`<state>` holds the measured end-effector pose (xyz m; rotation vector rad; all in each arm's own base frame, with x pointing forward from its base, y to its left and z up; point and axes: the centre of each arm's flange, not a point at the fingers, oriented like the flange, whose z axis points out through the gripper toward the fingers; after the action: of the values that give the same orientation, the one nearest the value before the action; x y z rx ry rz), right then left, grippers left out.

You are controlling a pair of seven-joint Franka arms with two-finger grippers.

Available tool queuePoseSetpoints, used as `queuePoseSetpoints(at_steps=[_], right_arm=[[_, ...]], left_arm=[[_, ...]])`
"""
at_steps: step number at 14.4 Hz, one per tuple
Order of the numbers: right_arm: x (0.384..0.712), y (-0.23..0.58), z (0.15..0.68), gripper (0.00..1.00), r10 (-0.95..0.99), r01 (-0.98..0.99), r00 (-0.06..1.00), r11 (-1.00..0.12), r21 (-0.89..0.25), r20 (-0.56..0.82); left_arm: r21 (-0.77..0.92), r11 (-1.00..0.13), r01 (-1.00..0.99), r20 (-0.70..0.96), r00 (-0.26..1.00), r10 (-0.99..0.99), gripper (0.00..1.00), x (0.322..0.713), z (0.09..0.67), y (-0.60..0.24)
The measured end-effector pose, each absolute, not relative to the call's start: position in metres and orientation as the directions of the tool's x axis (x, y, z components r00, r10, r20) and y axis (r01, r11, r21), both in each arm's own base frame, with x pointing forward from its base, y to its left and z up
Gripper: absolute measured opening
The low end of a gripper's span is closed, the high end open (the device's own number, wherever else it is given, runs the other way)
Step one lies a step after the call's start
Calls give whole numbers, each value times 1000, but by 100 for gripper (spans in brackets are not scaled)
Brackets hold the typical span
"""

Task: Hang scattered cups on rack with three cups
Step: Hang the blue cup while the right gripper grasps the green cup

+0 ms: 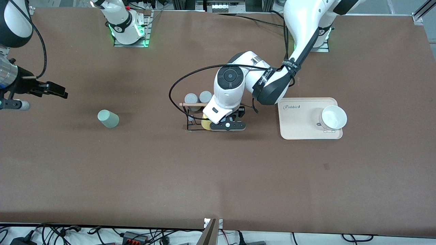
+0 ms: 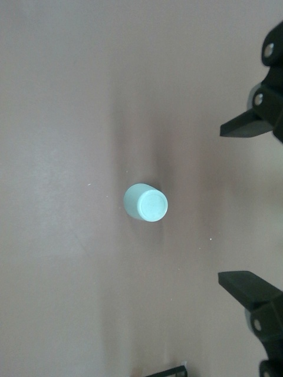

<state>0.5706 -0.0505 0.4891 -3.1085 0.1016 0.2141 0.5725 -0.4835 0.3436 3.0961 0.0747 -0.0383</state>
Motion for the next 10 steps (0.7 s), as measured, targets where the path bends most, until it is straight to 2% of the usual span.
queuePoseSetpoints(at_steps=[6,10], right_arm=[[602,-14,363,100,27,26,963,-1000,-7,-267],[596,-2,287,100,55,56,962,-998,-6,-269]], left_arm=[[-3,-1000,28,-4,1000,28,69,574,323,-479],[-21,-1000,23,-18,1000,23,69,572,307,-479]])
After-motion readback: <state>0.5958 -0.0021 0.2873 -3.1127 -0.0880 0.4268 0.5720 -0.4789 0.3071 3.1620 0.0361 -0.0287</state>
